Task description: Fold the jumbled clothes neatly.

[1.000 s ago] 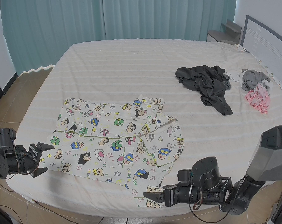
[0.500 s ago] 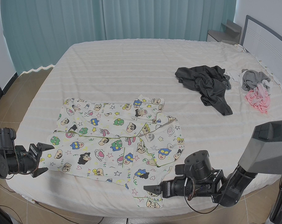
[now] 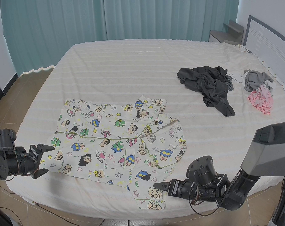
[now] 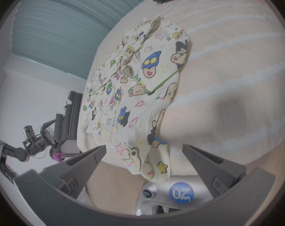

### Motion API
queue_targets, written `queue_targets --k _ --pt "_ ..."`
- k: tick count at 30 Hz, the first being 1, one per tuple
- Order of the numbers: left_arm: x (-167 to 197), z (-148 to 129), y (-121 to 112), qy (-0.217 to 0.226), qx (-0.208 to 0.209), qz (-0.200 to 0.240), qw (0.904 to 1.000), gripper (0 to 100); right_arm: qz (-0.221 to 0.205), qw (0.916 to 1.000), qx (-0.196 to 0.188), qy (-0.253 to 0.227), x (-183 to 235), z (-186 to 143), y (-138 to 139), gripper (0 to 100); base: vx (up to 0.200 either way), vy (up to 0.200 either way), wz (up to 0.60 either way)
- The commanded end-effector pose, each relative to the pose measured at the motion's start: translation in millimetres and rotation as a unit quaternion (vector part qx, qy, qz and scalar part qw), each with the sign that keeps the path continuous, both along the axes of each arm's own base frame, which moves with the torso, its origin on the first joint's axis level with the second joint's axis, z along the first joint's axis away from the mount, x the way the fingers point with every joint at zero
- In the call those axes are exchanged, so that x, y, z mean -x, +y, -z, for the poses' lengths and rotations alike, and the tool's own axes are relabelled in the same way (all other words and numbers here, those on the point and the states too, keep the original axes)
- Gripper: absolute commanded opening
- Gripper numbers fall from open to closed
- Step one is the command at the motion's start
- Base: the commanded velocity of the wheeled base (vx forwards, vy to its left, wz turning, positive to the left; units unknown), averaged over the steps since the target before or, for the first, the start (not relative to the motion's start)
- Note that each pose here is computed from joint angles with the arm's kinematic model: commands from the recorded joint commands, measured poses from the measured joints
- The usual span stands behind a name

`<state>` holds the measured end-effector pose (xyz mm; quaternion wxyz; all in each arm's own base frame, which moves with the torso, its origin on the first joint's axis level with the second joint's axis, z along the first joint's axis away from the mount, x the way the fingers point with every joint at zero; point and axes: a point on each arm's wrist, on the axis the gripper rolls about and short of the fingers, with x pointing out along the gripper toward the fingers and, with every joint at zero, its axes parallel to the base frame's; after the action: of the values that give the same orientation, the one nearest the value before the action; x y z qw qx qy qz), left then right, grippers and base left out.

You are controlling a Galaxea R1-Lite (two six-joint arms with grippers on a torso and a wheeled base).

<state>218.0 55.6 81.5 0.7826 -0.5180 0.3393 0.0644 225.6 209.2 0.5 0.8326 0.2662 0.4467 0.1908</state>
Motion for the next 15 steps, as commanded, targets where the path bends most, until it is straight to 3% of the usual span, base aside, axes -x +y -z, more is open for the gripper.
queue_targets --k 1,5,12,15 --pt "0 0 0 0.001 0.000 0.000 1.0000 100 0.017 0.9997 0.018 -0.004 4 11 11 100 0.000 0.000 0.00" --pt "0 0 0 0.001 0.000 0.000 1.0000 100 0.062 0.9960 0.061 -0.020 -2 31 17 100 0.000 0.000 0.00" --pt "0 0 0 0.001 0.000 0.000 1.0000 100 0.075 0.9955 0.058 -0.008 1 30 13 100 0.000 0.000 0.00" --pt "-1 0 0 0.000 0.000 0.000 1.0000 100 0.094 0.9948 0.039 -0.001 1 24 11 100 0.000 0.000 0.00"
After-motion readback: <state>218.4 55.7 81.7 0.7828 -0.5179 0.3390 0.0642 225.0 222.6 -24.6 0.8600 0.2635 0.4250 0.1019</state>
